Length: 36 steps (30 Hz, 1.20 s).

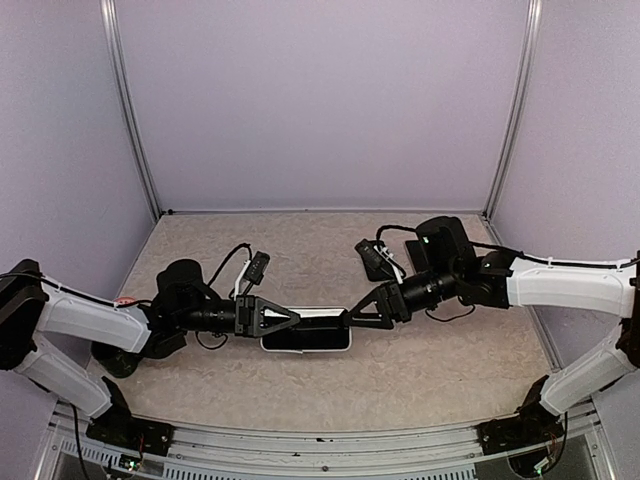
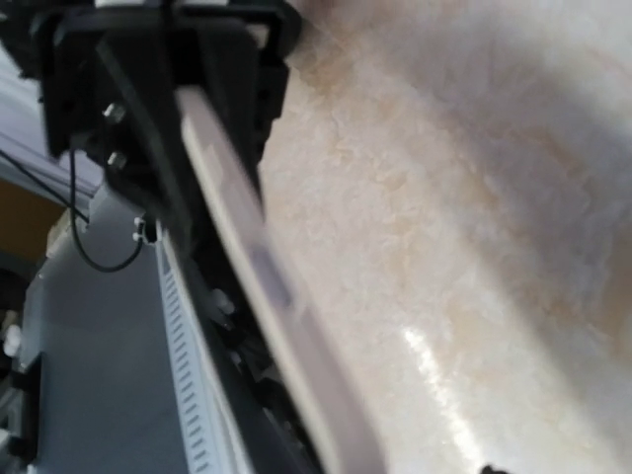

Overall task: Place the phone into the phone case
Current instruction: Press the phone with the phone case.

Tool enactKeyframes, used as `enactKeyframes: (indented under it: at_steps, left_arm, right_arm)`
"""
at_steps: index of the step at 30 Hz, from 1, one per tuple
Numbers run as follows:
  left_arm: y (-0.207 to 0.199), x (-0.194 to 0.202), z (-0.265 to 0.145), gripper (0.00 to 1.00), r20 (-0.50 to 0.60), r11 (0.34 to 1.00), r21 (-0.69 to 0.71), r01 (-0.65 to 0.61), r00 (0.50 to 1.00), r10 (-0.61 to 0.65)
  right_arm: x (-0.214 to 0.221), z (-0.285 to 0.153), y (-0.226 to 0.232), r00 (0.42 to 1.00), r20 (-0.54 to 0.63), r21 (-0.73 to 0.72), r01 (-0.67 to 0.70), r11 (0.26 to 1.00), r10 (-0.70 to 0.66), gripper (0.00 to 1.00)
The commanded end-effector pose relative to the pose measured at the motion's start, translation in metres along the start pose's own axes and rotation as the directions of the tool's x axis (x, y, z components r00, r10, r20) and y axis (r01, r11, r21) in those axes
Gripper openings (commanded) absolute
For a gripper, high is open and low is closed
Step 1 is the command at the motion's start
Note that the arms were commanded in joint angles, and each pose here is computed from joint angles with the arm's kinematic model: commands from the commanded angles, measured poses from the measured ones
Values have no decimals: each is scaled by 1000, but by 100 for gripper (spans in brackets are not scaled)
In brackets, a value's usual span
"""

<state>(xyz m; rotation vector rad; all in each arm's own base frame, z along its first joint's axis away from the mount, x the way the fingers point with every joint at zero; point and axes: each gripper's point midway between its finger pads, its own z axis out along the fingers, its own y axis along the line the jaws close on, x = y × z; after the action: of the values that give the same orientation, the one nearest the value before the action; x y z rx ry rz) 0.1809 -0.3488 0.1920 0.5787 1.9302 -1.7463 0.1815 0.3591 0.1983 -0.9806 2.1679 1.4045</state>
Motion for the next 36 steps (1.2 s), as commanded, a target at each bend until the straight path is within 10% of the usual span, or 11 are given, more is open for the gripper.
enactKeyframes:
  at_steps: [1, 19, 36]
  left_arm:
    - [-31, -30, -14, 0, 121, 991, 64, -113, 987, 105]
    - [-48, -39, -24, 0, 186, 980, 51, -192, 966, 180]
    - [-44, -38, -22, 0, 190, 968, -30, -249, 949, 250]
  right_arm:
    - [-9, -11, 19, 996, 86, -79, -5, 997, 12, 70]
    - [-9, 8, 23, 978, 100, -255, -154, 955, 185, 61]
    - [-4, 24, 29, 968, 36, -311, -224, 923, 247, 17]
